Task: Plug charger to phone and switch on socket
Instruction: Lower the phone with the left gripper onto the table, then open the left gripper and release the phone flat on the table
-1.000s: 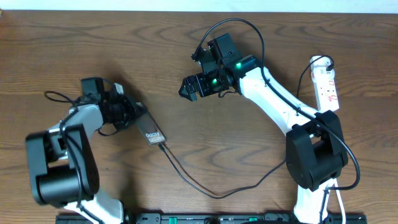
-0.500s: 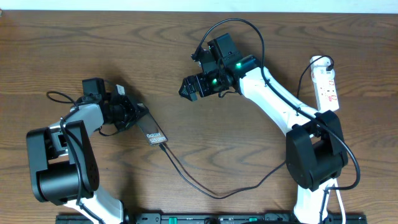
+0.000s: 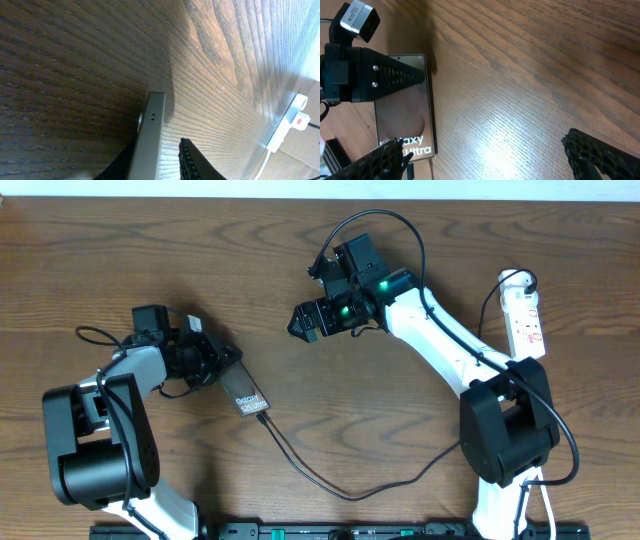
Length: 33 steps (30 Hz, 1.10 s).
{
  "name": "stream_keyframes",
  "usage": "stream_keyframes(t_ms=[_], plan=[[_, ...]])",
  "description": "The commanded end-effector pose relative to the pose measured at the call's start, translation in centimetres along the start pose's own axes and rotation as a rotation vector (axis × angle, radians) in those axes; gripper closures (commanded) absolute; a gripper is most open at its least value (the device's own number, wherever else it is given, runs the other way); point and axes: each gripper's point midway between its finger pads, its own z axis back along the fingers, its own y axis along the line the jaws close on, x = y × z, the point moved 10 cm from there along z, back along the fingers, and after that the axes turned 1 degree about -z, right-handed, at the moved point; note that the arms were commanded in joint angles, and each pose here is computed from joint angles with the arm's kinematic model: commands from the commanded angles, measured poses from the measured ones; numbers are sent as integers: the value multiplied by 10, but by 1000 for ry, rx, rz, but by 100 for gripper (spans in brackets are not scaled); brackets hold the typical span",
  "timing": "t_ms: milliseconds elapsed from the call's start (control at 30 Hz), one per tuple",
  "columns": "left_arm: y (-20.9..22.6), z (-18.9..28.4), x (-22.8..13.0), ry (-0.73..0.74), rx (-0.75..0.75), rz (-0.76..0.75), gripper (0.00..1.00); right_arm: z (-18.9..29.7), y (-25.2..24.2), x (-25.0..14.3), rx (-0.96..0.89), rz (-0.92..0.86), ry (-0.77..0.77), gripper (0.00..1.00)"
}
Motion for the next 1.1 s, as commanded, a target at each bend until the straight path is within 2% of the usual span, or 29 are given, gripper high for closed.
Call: stream_keyframes(t_ms=[0, 333, 1067], plan=[[9, -6, -3, 21, 57, 25, 71, 11, 9, 5, 7, 34, -30, 1], [16, -5, -7, 28, 138, 56, 59, 11, 9, 5, 7, 34, -30, 1], [24, 6, -6, 16, 354, 97, 54, 11, 9, 5, 8, 34, -30, 1]])
